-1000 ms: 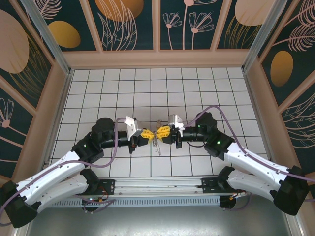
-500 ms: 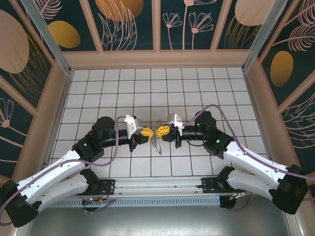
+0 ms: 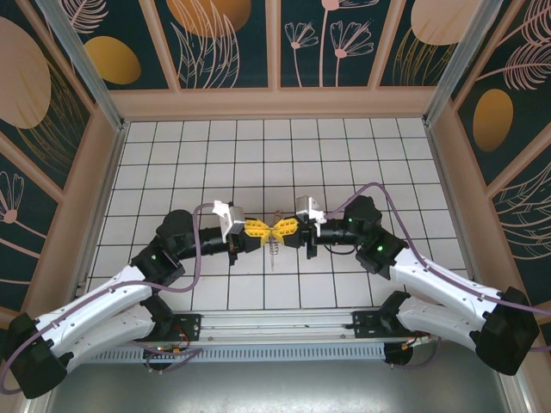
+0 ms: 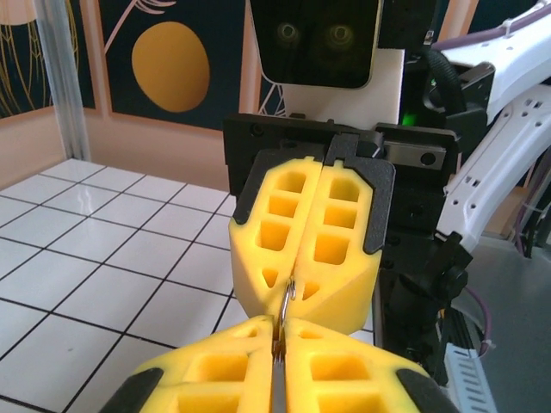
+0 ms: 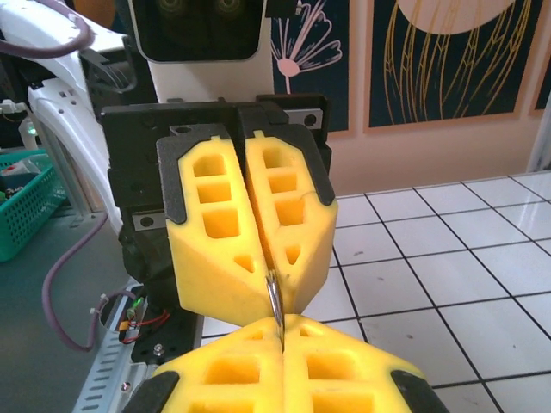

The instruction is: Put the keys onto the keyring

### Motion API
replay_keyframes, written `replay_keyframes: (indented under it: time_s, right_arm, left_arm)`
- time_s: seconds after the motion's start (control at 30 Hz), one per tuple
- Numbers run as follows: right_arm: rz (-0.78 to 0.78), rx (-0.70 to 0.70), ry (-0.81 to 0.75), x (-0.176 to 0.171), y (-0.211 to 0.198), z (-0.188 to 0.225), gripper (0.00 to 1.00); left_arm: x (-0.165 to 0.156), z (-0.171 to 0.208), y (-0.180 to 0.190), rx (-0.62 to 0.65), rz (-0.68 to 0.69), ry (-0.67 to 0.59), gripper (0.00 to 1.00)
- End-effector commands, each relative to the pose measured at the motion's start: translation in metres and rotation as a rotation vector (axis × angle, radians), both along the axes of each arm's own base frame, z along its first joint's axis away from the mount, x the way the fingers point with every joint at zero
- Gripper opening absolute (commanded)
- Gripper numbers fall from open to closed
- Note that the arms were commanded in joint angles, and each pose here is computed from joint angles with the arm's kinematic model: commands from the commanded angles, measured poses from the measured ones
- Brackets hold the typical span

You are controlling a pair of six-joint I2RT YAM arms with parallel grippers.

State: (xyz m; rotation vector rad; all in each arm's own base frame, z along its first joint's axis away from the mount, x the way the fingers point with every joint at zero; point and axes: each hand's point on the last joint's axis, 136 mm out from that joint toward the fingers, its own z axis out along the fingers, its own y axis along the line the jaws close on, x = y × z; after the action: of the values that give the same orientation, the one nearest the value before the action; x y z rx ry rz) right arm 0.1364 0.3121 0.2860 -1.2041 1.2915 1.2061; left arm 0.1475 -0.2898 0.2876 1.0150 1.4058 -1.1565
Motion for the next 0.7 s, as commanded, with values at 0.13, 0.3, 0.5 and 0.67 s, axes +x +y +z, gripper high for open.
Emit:
replay_keyframes:
  time_s: [0.13, 0.3, 0.5, 0.67]
  right_arm:
    - [0.038, 0.060, -0.016, -0.009, 0.001, 0.009, 0.00]
    - [0.024, 0.044, -0.018, -0.006, 0.001, 0.008, 0.00]
    - [-0.165, -0.104, -0.092, 0.018, -0.007, -0.009, 0.30]
    - [-0.252, -0.162, -0.146, 0.028, -0.010, -0.012, 0.34]
  left_arm:
    - [-0.024, 0.026, -0.003, -0.101, -0.118, -0.060, 0.06]
    - [-0.024, 0.029, 0.000, -0.092, -0.102, -0.084, 0.00]
    - [-0.017, 0.029, 0.009, 0.000, -0.025, -0.128, 0.00]
    - [-0.009, 0.022, 0.011, 0.094, 0.017, -0.137, 0.00]
